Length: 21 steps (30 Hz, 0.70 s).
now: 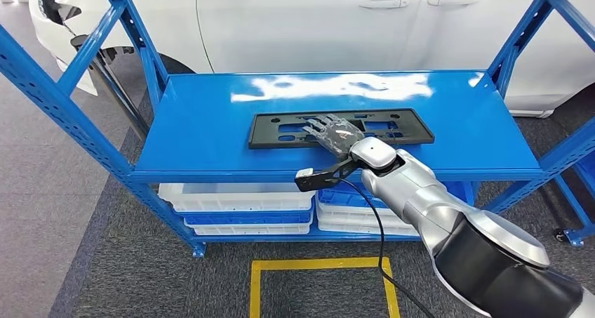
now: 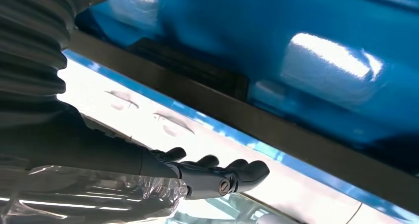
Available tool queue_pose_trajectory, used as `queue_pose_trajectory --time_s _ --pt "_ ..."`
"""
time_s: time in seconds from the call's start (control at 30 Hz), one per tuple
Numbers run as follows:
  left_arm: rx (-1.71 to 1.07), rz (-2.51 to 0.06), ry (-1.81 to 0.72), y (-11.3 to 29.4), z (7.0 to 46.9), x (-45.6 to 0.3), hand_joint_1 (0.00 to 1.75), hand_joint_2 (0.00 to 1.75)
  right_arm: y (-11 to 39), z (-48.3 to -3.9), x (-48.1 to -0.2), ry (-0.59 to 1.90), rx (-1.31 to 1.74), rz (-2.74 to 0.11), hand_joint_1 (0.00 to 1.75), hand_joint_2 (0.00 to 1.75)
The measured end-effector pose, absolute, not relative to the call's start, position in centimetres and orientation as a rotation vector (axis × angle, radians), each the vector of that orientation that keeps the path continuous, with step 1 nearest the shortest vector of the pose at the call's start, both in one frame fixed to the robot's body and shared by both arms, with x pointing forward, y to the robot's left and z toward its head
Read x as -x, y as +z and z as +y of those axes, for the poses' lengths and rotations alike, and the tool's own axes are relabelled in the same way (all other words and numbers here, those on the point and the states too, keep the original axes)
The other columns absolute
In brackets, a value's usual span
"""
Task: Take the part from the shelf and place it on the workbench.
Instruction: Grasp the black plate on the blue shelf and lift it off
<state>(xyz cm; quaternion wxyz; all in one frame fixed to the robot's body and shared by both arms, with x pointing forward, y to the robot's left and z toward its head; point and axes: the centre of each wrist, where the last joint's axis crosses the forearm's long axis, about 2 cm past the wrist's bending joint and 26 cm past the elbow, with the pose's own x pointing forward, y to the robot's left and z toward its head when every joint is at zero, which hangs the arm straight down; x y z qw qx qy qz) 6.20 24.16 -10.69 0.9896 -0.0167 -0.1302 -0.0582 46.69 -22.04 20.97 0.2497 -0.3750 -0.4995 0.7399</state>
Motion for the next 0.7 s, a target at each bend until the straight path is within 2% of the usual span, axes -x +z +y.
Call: queue_pose_trajectory --time_s 0.7 --pt "0.039 -0.278 -0.112 -10.7 24.0 -6.2 0.00 0.00 22.2 -22.6 -47.4 1.996 1.034 -1.362 0.00 1.75"
